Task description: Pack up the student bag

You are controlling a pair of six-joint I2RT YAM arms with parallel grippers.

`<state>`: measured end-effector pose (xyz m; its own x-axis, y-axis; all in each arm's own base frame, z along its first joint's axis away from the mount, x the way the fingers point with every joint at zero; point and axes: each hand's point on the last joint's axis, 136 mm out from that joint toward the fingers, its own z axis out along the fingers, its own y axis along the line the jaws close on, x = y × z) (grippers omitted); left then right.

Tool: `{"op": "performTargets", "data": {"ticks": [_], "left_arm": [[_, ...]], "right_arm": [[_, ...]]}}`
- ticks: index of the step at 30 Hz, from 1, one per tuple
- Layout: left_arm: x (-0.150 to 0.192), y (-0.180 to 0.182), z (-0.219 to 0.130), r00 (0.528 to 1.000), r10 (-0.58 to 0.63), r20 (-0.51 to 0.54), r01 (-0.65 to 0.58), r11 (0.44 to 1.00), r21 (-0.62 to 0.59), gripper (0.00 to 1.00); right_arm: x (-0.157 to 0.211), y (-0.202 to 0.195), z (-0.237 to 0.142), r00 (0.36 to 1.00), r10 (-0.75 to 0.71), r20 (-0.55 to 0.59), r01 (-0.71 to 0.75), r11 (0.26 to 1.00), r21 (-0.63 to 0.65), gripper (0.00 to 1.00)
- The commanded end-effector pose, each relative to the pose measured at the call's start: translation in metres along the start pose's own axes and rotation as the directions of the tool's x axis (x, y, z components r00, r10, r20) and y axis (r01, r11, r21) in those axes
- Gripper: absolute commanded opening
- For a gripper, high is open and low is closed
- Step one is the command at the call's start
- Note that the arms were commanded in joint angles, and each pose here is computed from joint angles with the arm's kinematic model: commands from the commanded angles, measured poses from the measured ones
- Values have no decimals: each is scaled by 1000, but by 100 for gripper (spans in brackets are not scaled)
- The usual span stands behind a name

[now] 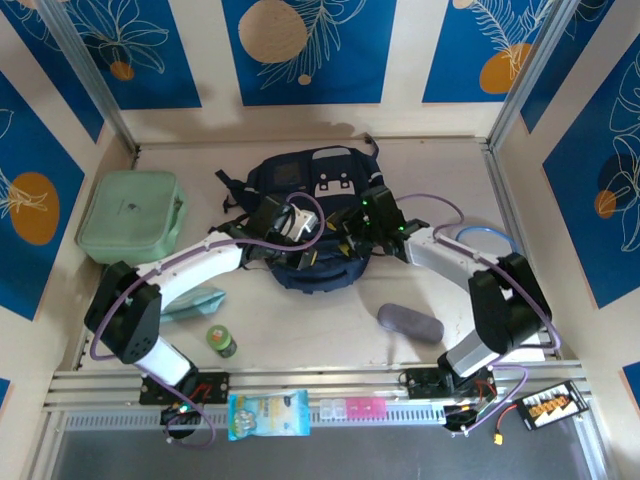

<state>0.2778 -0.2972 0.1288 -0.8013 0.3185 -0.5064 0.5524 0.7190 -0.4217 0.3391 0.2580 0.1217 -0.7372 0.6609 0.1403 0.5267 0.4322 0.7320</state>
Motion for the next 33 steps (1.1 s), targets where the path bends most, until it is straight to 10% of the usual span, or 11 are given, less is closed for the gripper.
{"op": "performTargets", "data": {"ticks": [1, 12, 33], "left_arm": [[-13, -9, -8, 997, 66, 37, -66, 998, 9, 0], [14, 24, -38, 982, 169, -86, -179, 977, -113, 0], [-16, 104, -45, 986, 151, -74, -168, 908, -385, 0]], "right_arm": [[-1, 8, 3, 1000, 22, 20, -22, 1000, -1, 56], [-37, 22, -43, 981, -73, 179, 89, 993, -81, 19], [-61, 33, -92, 981, -85, 173, 122, 970, -210, 18]]}}
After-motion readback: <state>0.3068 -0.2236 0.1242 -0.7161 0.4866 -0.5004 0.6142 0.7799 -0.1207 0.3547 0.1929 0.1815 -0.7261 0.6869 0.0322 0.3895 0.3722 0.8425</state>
